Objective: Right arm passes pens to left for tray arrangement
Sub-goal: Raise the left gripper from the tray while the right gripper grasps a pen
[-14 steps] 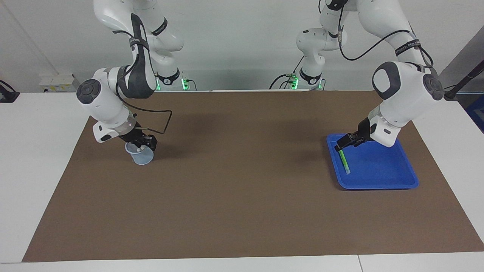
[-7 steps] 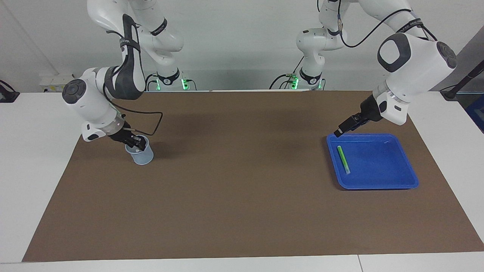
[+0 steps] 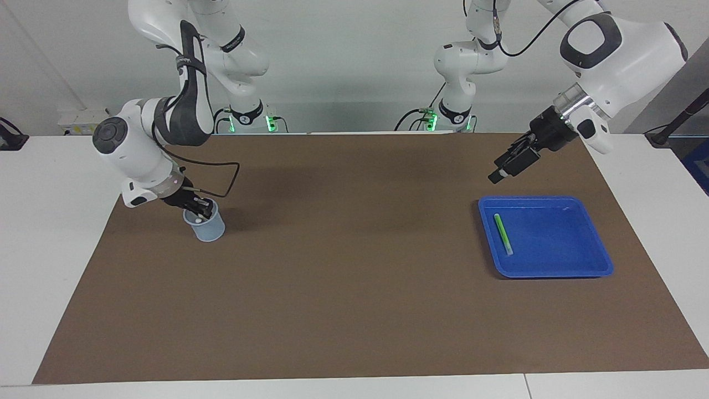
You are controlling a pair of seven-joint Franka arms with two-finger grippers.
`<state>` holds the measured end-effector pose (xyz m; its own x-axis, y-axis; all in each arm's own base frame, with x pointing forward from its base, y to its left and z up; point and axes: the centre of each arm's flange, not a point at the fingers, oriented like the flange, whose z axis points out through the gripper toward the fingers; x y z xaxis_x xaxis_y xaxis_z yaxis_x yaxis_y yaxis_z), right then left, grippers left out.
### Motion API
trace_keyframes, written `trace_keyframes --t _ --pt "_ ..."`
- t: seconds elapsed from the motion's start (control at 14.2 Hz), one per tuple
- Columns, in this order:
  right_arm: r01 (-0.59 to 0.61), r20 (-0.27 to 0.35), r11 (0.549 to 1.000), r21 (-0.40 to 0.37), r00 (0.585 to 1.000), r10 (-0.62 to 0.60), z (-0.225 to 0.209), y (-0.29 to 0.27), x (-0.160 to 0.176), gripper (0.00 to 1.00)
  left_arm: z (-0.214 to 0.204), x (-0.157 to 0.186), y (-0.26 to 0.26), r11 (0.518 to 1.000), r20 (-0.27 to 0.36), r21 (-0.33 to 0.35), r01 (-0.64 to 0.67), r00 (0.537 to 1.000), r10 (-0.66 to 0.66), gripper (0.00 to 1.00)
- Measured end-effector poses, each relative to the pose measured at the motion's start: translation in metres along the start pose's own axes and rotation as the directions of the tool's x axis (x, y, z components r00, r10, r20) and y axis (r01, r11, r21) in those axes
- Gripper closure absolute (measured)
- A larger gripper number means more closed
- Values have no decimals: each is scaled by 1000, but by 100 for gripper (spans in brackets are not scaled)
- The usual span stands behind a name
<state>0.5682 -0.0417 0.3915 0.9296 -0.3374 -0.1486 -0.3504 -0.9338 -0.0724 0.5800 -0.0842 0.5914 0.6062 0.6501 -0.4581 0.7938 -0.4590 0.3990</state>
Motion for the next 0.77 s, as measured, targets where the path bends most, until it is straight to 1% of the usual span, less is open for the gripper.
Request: trace_keyframes --t 0.07,0.21,0.42,0.63,0.77 --pt "7 5 1000 -1 1000 -7 0 1 -1 80 1 -1 2 999 20 -23 44 999 -43 0" --pt "25 7 1000 -1 1000 -25 0 2 -1 80 3 -2 3 996 38 -43 78 996 -77 3" --pt "51 24 999 -3 998 -51 -1 5 -2 81 4 -1 3 995 40 -50 89 995 -87 0" --pt "98 47 995 -9 994 -97 -4 4 -7 81 4 -2 4 995 41 -52 90 995 -88 0" --pt "120 43 992 -29 992 -119 -11 0 -12 81 5 -2 4 995 42 -52 91 995 -89 2"
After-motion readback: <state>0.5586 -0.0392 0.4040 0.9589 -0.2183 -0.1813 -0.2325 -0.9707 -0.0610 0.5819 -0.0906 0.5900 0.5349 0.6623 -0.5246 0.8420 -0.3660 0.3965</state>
